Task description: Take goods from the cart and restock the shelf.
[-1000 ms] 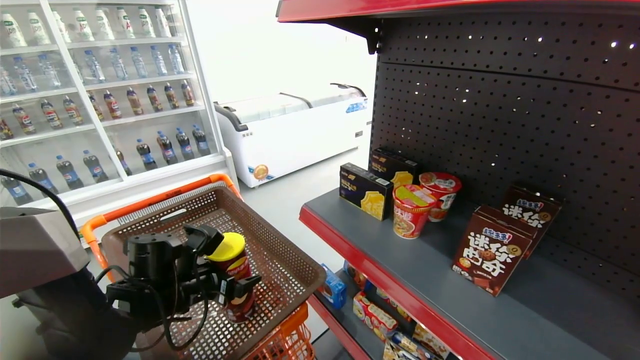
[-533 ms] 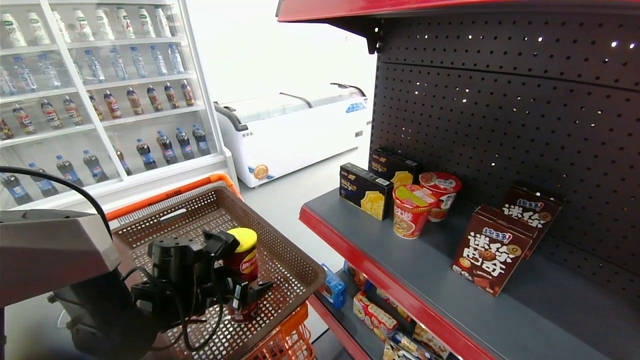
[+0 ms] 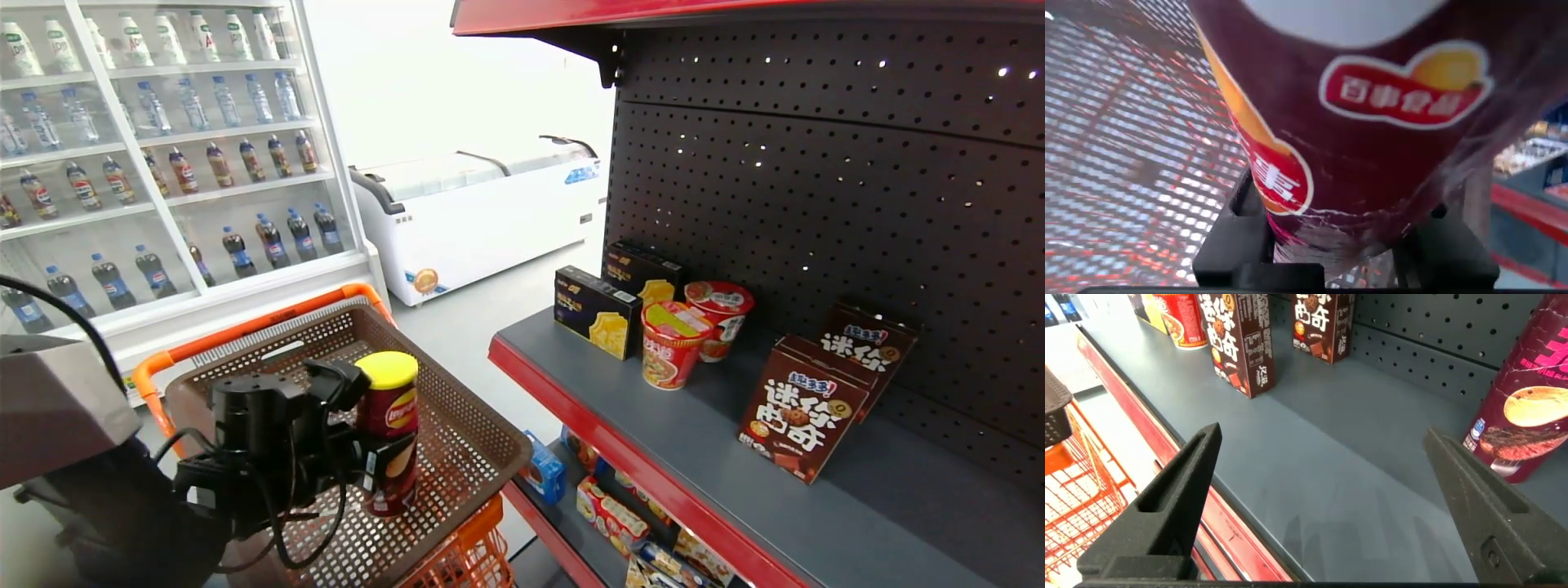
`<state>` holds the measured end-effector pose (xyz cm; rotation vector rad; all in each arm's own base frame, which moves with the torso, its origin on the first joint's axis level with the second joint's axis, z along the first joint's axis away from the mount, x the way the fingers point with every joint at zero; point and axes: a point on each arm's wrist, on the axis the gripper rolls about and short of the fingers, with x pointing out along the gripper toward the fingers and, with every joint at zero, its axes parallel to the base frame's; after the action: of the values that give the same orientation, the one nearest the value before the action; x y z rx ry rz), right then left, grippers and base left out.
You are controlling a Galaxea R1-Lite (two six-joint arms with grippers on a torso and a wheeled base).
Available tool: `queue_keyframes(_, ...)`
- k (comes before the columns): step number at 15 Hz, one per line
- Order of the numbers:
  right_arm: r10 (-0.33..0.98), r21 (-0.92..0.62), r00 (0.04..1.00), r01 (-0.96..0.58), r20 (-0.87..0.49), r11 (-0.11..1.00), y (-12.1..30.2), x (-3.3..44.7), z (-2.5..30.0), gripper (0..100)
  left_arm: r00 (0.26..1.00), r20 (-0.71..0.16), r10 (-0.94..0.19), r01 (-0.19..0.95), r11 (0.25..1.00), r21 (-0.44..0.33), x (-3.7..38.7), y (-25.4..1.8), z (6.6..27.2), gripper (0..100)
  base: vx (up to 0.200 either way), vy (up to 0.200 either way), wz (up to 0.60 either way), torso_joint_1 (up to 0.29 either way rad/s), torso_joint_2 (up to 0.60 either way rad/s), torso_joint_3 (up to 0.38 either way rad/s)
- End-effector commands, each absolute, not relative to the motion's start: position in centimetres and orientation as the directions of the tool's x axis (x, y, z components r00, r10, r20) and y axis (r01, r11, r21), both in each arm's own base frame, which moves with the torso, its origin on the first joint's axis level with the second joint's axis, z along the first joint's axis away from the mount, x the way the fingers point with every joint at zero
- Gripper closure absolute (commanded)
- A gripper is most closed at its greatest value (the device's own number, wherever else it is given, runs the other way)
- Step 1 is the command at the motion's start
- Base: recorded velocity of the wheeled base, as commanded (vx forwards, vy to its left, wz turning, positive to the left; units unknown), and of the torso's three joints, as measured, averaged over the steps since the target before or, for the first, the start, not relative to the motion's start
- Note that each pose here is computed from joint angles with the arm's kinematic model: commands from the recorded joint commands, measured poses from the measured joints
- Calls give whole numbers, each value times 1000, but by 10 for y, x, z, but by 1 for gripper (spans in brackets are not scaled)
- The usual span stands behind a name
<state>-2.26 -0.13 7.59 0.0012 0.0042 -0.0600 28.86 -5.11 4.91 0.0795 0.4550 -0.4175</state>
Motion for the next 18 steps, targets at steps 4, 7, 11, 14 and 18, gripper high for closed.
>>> queue_keyframes(4, -60, 1, 998, 60, -5, 998, -1, -23, 76, 0, 910, -245, -335, 352, 936, 27, 214, -29, 167, 100, 0, 0, 0, 0, 0, 0)
queue_keyframes(7, -60, 1, 998, 60, -5, 998, -1, -23, 76, 0, 945, -150, -292, 302, 952, 47, 173, -21, 184, 100, 0, 0, 0, 0, 0, 0)
queue_keyframes(11, -60, 1, 998, 60, -5, 998, -1, -23, 76, 0, 954, -105, -281, 287, 957, 44, 110, -15, 183, 100, 0, 0, 0, 0, 0, 0)
queue_keyframes(14, -60, 1, 998, 60, -5, 998, -1, -23, 76, 0, 955, -80, -284, 287, 958, 28, 93, -14, 177, 100, 0, 0, 0, 0, 0, 0)
queue_keyframes(18, -60, 1, 998, 60, -5, 998, -1, -23, 76, 0, 952, -74, -296, 298, 954, 27, 49, -10, 155, 100, 0, 0, 0, 0, 0, 0)
